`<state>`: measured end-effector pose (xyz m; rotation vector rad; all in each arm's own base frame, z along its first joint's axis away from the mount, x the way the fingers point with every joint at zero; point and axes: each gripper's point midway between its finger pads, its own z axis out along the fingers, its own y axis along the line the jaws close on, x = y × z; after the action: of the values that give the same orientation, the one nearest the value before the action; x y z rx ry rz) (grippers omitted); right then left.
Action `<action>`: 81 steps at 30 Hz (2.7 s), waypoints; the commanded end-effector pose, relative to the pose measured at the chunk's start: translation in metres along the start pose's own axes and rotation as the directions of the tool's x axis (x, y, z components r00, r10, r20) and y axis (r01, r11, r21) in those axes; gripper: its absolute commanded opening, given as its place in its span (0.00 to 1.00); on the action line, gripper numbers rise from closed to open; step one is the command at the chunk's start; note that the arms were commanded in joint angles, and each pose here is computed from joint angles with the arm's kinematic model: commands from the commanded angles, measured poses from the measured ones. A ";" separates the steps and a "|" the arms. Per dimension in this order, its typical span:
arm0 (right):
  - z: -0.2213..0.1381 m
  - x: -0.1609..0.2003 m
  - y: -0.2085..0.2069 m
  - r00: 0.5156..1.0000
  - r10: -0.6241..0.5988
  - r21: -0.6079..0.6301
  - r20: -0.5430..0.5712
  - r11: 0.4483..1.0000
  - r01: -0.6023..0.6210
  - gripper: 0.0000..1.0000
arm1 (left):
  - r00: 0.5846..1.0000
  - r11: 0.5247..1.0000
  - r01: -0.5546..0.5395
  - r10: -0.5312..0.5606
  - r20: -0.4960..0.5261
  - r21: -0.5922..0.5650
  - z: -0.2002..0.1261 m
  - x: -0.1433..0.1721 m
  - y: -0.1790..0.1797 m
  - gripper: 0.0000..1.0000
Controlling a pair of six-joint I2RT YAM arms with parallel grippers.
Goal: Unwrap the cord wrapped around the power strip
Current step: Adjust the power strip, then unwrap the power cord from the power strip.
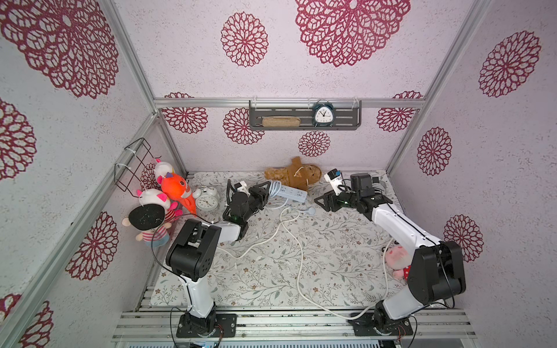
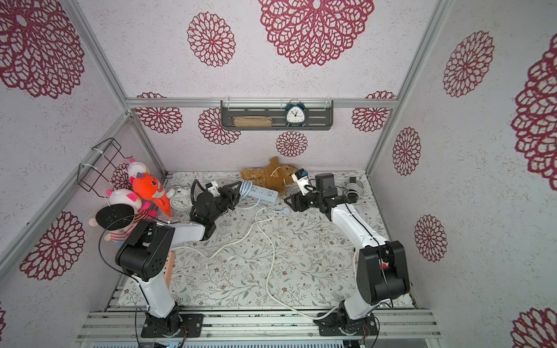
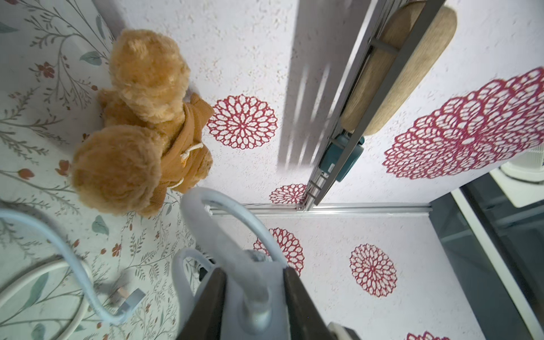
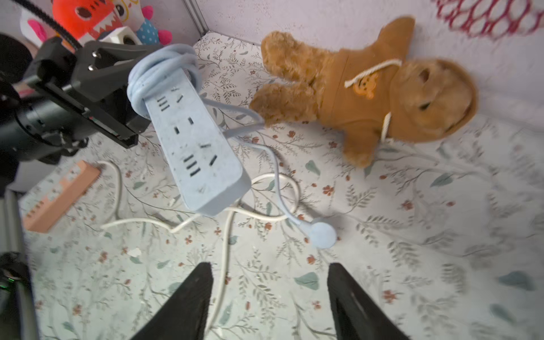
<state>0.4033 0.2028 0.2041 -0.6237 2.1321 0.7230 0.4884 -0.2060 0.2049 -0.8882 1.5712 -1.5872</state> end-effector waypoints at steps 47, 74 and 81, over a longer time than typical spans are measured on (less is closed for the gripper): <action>0.082 0.001 0.079 0.959 0.214 -0.454 0.184 0.884 -0.110 0.67 | 0.965 0.916 0.262 -0.251 -0.075 0.304 0.016 0.041 -0.114 0.00; 0.122 -0.027 0.021 0.938 0.274 -0.414 0.213 0.895 -0.168 0.00 | 0.968 0.932 0.250 -0.235 -0.087 0.263 -0.014 0.034 -0.101 0.00; 0.086 -0.026 -0.019 0.949 0.245 -0.314 0.200 0.933 -0.175 0.00 | 0.975 0.953 0.195 -0.215 0.063 0.230 -0.044 -0.016 -0.073 0.00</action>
<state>0.4745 0.2636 0.1221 -0.3641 1.9922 1.2621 0.4600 -0.1965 0.2377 -1.0758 1.3891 -1.7894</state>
